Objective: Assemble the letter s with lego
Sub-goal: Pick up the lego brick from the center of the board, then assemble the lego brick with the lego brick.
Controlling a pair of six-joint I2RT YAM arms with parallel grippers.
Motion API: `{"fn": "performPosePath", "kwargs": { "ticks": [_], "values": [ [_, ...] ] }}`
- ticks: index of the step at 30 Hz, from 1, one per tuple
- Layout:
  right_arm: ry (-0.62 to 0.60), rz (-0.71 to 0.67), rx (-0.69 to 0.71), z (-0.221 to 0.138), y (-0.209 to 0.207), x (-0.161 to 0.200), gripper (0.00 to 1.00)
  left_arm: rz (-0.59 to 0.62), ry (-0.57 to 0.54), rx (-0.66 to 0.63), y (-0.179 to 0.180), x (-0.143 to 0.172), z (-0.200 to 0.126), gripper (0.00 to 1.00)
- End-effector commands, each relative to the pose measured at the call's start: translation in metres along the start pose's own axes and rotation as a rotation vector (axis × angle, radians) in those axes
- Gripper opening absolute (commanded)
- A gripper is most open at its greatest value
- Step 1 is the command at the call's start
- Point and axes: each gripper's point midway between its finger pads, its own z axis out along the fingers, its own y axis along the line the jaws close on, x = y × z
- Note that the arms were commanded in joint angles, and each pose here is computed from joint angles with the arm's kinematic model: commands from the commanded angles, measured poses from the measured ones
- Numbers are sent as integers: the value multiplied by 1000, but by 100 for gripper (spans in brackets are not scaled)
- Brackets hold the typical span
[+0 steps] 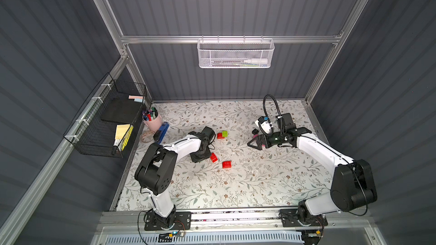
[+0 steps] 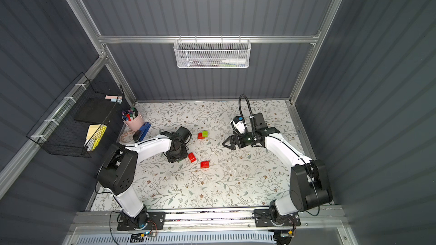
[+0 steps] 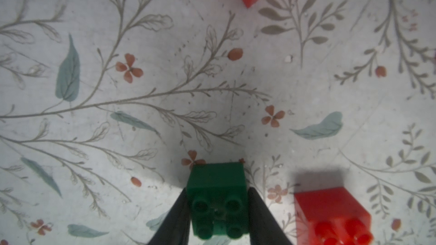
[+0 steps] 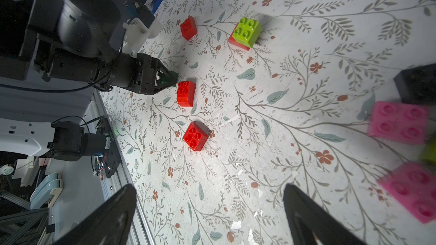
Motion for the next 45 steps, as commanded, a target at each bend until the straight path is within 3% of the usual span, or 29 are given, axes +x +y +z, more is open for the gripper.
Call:
{"fn": "performPosePath", "kwargs": {
  "ticks": [1, 8, 13, 20, 32, 45],
  "values": [
    [6, -13, -15, -2, 7, -3, 99, 24, 17, -22, 5, 2, 5, 36],
    [1, -18, 11, -5, 4, -4, 99, 68, -31, 12, -8, -17, -16, 31],
    [-10, -25, 35, -8, 2, -8, 99, 181, -50, 85, -33, -30, -43, 31],
    [-29, -11, 48, -10, -2, -13, 99, 265, -111, 175, -92, -60, -78, 31],
    [-40, 8, 66, -14, -9, -13, 99, 354, -102, 213, -162, -79, -64, 31],
    [-37, 24, 65, -14, -13, -11, 99, 371, -97, 170, -171, -83, -42, 31]
  ]
}}
